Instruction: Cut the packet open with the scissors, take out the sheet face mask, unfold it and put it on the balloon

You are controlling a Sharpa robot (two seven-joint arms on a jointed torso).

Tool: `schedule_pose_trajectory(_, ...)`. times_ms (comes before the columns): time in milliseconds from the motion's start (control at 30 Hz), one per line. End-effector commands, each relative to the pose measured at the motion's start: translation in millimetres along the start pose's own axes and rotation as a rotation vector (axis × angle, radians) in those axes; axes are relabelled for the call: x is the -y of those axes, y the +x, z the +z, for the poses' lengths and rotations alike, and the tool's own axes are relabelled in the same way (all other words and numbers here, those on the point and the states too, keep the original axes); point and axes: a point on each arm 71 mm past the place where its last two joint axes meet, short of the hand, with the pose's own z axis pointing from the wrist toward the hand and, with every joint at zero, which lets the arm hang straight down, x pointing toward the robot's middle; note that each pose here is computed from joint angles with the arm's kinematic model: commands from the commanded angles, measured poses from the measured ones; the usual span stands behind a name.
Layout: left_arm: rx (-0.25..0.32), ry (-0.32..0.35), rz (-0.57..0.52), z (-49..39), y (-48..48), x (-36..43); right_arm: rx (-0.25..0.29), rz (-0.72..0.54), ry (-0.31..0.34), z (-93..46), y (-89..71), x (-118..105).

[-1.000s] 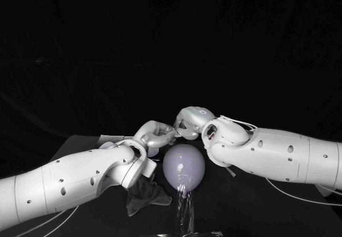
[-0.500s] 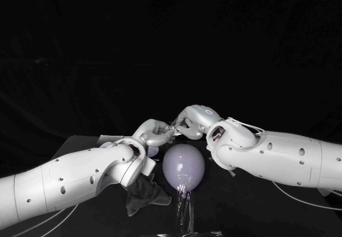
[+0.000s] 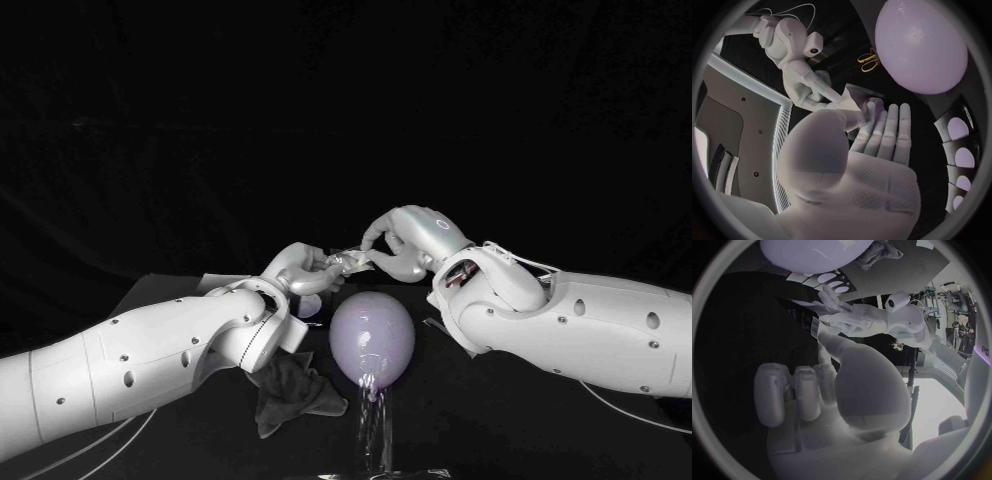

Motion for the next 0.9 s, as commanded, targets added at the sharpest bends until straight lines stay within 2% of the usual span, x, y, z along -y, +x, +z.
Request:
schedule_pose_trajectory(33,-0.020,-0.025,-0.012,1.5,1.5,-0.5,0.089,0.012,-0.062,-2.4,-7.9,-6.8)
schedule_pose_trajectory(300,-0.030,-0.040,-0.015,4.7,2.9,-1.5,0.144,0.078,-0.116,-4.8,-12.1,-16.3)
schedule_pose_trajectory(567,-0.036,-0.063,-0.017,9.9,3.6,-2.9,0.182,0.153,-0.136,-2.9,-14.2,-20.0)
schedule_pose_trajectory(667,-0.033,-0.074,-0.016,12.6,1.8,-4.4,0.195,0.176,-0.133,-3.2,-16.3,-19.1)
schedule_pose_trajectory(900,-0.012,-0.106,-0.007,18.2,-9.5,-11.8,0.220,0.206,-0.116,-5.1,-23.9,-13.1)
